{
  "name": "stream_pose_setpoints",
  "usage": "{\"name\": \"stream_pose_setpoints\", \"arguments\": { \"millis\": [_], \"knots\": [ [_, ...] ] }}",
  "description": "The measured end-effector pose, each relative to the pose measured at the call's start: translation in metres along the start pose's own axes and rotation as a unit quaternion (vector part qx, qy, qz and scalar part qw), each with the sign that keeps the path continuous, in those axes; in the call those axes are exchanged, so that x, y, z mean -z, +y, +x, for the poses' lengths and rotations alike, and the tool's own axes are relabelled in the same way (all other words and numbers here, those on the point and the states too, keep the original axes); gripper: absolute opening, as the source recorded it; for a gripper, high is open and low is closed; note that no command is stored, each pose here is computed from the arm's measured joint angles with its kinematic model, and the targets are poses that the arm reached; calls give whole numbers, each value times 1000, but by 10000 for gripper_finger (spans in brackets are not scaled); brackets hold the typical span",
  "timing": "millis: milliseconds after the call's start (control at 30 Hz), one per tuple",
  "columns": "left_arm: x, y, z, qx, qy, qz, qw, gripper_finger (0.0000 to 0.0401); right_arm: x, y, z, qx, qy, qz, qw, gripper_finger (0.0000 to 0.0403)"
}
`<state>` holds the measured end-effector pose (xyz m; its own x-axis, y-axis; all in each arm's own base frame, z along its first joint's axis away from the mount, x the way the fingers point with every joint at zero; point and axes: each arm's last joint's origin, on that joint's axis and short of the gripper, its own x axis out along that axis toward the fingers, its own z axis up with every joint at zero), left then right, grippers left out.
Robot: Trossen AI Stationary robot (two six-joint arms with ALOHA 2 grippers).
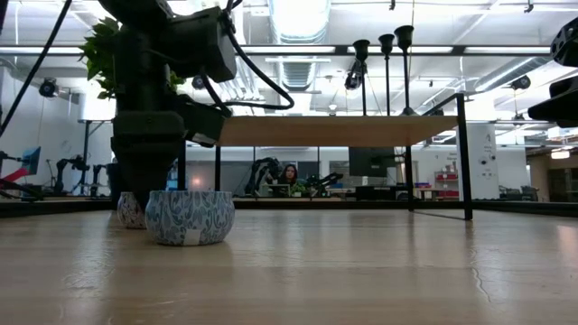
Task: Pick & Place candle stick holders
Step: Put the red scented candle on the shelf
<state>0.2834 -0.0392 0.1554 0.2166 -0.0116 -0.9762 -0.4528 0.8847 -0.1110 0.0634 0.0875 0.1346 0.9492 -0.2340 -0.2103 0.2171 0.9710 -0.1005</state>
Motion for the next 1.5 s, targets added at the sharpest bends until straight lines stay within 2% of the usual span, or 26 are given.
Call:
{"name": "stream_pose_setpoints", "arguments": {
  "millis": [433, 667, 1233, 1500],
  "knots": [
    [-1, -1, 0, 4, -5, -13, 1000, 305, 0, 0, 0, 0, 0, 0, 1000, 8],
    [-1, -1, 0, 3, -5, -13, 1000, 315, 0, 0, 0, 0, 0, 0, 1000, 8],
    [-1, 0, -1, 4, -3, -22, 1000, 308, 0, 0, 0, 0, 0, 0, 1000, 8],
    [-9, -5, -16, -1, 4, -14, 1000, 308, 0, 0, 0, 0, 0, 0, 1000, 8]
  ]
}}
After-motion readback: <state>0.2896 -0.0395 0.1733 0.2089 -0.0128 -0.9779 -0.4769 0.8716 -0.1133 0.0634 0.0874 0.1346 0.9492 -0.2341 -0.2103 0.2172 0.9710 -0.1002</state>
